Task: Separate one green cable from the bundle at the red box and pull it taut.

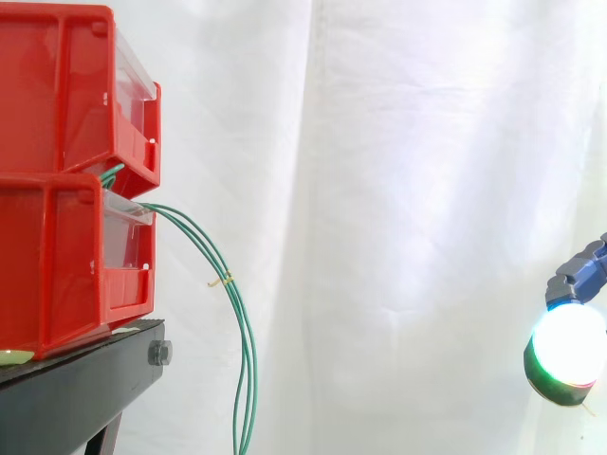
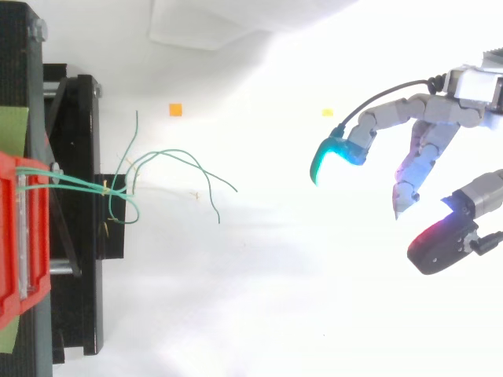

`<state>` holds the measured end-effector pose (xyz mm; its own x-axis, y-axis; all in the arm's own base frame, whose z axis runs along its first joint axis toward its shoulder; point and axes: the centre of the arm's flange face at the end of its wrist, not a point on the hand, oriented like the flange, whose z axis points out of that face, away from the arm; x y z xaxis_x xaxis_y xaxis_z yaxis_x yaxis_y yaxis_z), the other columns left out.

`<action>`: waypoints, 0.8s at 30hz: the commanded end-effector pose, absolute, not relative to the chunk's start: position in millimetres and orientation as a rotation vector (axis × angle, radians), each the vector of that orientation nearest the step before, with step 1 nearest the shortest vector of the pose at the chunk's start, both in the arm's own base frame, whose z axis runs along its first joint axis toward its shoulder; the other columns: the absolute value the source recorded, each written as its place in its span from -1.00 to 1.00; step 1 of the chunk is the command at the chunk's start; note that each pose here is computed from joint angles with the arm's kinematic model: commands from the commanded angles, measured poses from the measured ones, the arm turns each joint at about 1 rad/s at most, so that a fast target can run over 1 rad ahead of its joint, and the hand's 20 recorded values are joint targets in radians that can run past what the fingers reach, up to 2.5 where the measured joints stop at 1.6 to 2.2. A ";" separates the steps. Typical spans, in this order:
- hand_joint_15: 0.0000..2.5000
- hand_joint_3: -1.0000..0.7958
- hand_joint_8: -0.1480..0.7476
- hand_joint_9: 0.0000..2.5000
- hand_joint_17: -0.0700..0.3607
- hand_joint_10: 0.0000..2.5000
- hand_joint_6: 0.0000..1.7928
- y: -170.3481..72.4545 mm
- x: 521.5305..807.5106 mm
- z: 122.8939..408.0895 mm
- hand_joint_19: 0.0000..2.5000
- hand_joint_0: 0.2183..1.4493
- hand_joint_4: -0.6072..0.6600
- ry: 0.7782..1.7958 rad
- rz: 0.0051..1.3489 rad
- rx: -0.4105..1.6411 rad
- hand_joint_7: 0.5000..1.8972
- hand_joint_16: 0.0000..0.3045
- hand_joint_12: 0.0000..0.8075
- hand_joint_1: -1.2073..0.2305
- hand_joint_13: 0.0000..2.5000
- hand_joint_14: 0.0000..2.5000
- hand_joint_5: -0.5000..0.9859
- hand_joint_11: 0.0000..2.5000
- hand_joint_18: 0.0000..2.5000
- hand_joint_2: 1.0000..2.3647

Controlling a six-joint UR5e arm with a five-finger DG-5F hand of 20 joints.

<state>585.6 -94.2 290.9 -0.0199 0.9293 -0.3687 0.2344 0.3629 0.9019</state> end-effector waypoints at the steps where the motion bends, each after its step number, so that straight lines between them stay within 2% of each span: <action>1: -0.59 -0.44 -0.08 -0.04 -0.16 -0.98 -0.44 -94.1 585.4 291.7 -0.37 -0.47 0.32 1.514 0.785 1.095 -0.63 -0.68 -0.08 -0.12 -0.13 -0.99 -0.53 -0.54 -0.29 -1.00; 15: -0.59 -0.44 -0.07 -0.04 -0.16 -0.98 -0.44 -94.1 585.6 290.8 -0.37 -0.47 0.31 1.514 0.786 1.097 -0.63 -0.67 -0.08 -0.12 -0.13 -0.98 -0.53 -0.54 -0.29 -1.00; 19: -0.62 -0.44 -0.03 -0.13 -0.16 -0.99 -0.44 -94.1 585.6 290.8 -0.38 -0.46 0.33 1.515 0.785 1.095 -0.65 -0.68 -0.04 -0.11 -0.22 -0.99 -0.55 -0.58 -0.34 -1.00; 21: -0.63 -0.44 -0.02 -0.11 -0.19 -0.99 -0.44 -94.1 585.4 291.7 -0.36 -0.43 0.37 1.514 0.785 1.095 -0.65 -0.70 -0.01 -0.07 -0.19 -0.99 -0.55 -0.59 -0.31 -1.00; 24: -0.61 -0.44 -0.02 -0.10 -0.13 -0.98 -0.44 -94.1 585.4 291.7 -0.36 -0.43 0.40 1.514 0.785 1.095 -0.61 -0.66 -0.01 -0.09 -0.20 -0.99 -0.53 -0.57 -0.35 -1.00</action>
<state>585.5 -94.2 291.3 -0.0196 0.9292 -0.3690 0.2338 0.3631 0.9019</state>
